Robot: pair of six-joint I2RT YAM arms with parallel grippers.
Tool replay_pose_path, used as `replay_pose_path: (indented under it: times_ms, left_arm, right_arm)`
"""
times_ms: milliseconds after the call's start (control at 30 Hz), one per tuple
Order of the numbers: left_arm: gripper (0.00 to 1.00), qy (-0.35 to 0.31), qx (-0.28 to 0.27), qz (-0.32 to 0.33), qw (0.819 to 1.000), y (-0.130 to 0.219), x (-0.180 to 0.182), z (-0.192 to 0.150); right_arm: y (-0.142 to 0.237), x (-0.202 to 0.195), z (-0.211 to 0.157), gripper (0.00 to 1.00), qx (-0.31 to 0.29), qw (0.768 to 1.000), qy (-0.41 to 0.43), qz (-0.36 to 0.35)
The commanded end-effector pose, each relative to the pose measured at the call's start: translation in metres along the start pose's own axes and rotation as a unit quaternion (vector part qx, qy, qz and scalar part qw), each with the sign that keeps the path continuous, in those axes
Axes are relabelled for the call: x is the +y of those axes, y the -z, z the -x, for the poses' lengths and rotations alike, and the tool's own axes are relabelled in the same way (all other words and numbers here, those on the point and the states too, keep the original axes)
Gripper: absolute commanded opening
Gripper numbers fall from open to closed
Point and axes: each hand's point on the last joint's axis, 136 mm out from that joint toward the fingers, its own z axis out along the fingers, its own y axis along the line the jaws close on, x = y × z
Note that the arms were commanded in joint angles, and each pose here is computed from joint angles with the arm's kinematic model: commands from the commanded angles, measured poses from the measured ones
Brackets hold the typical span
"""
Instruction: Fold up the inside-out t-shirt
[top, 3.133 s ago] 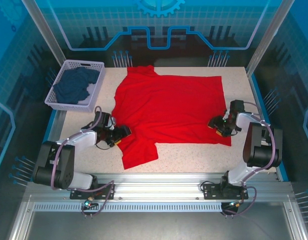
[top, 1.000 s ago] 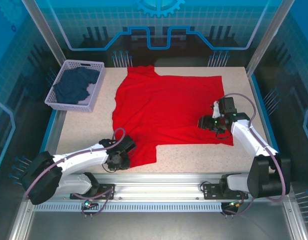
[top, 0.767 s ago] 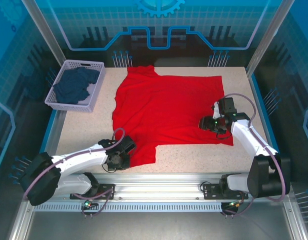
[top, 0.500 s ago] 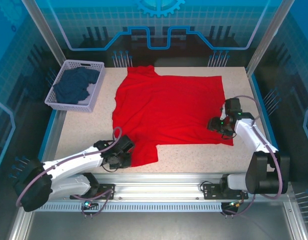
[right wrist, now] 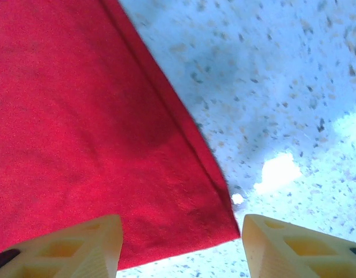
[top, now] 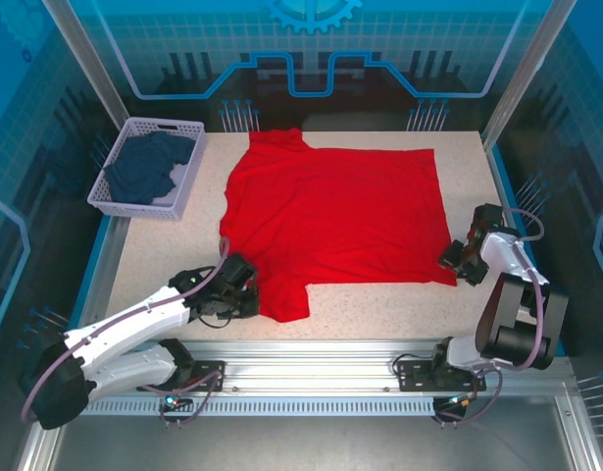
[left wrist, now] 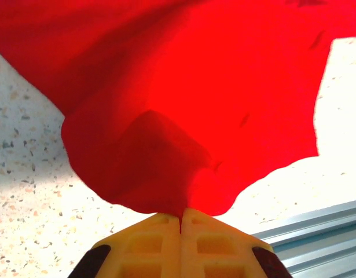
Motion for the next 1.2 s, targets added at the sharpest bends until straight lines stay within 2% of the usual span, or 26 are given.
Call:
replay_pose_path:
  times_ms: [0,267,533,867,1167]
  left_arm:
    - [0.0,-0.02,0.004,-0.008,1.0,0.01,-0.001,0.002]
    - [0.0,-0.027,0.001,-0.02,0.999,0.013,-0.004,0.006]
    - [0.0,-0.026,0.001,-0.02,0.999,0.013,-0.003,0.007]
    - [0.0,-0.027,-0.001,-0.019,0.999,0.015,-0.004,0.008]
    - [0.0,-0.031,-0.007,-0.031,0.999,0.025,-0.007,0.01]
  right_arm:
    - [-0.002,-0.015,-0.01,0.56,0.033,0.999,-0.03,-0.015]
    - [-0.023,-0.019,-0.026,0.54,0.074,0.996,-0.054,-0.011]
    - [-0.03,-0.016,-0.025,0.46,0.065,0.996,-0.066,0.0]
    - [-0.028,-0.014,-0.01,0.26,0.037,0.998,-0.059,0.001]
    - [-0.024,-0.014,-0.001,0.13,0.021,0.998,-0.053,-0.002]
